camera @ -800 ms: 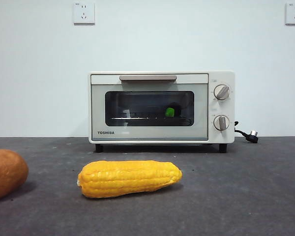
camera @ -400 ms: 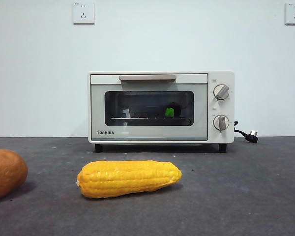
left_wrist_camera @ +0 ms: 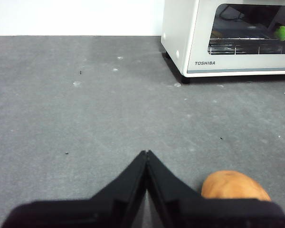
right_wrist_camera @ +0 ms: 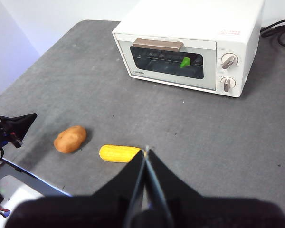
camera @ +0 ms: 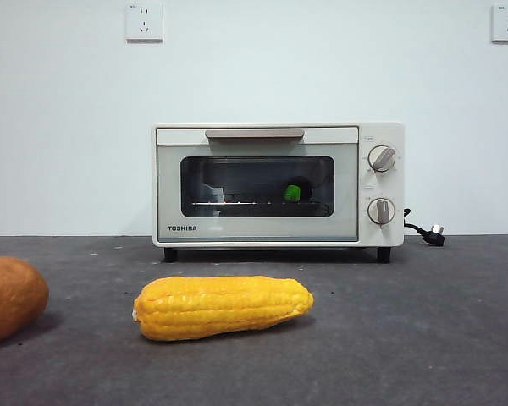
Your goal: Take the eggplant from the table,put the eggplant in the oven
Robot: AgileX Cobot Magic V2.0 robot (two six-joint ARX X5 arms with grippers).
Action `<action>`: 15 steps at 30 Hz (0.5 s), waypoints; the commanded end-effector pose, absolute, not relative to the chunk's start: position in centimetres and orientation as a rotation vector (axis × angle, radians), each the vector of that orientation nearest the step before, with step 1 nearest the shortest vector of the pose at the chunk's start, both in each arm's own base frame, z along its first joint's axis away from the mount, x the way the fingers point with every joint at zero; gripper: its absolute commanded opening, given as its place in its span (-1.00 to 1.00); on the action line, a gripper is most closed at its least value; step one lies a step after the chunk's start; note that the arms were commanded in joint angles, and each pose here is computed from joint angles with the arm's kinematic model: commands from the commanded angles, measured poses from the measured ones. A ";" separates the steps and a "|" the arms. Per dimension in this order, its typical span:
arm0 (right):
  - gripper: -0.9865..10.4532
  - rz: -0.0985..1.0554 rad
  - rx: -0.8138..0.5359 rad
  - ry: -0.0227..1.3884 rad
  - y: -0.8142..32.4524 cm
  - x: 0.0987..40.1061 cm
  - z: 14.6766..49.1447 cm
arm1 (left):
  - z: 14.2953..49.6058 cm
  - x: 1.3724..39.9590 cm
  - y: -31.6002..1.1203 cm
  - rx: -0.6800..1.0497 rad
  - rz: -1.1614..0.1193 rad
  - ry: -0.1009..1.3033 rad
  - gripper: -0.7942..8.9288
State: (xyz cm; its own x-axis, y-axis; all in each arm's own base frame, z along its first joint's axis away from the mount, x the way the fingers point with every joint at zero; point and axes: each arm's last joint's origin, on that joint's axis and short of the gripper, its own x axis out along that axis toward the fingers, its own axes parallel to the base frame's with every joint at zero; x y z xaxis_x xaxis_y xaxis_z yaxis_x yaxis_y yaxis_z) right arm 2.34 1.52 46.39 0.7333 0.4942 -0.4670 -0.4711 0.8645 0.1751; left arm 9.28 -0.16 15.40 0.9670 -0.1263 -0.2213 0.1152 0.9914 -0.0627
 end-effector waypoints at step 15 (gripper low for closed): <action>-0.83 0.510 0.015 0.698 3.5 7.1 45.6 | 15.1 9.3 -0.2 -0.061 -0.126 0.232 -0.84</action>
State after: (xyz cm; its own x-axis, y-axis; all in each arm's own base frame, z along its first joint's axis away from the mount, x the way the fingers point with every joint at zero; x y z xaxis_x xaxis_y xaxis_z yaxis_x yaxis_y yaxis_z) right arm 6.95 3.45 45.94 0.6679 0.4622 -0.5834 -0.4453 0.8762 0.1843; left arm 9.29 -0.16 15.39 0.9666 -0.1263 -0.2228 0.1145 0.9913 -0.0655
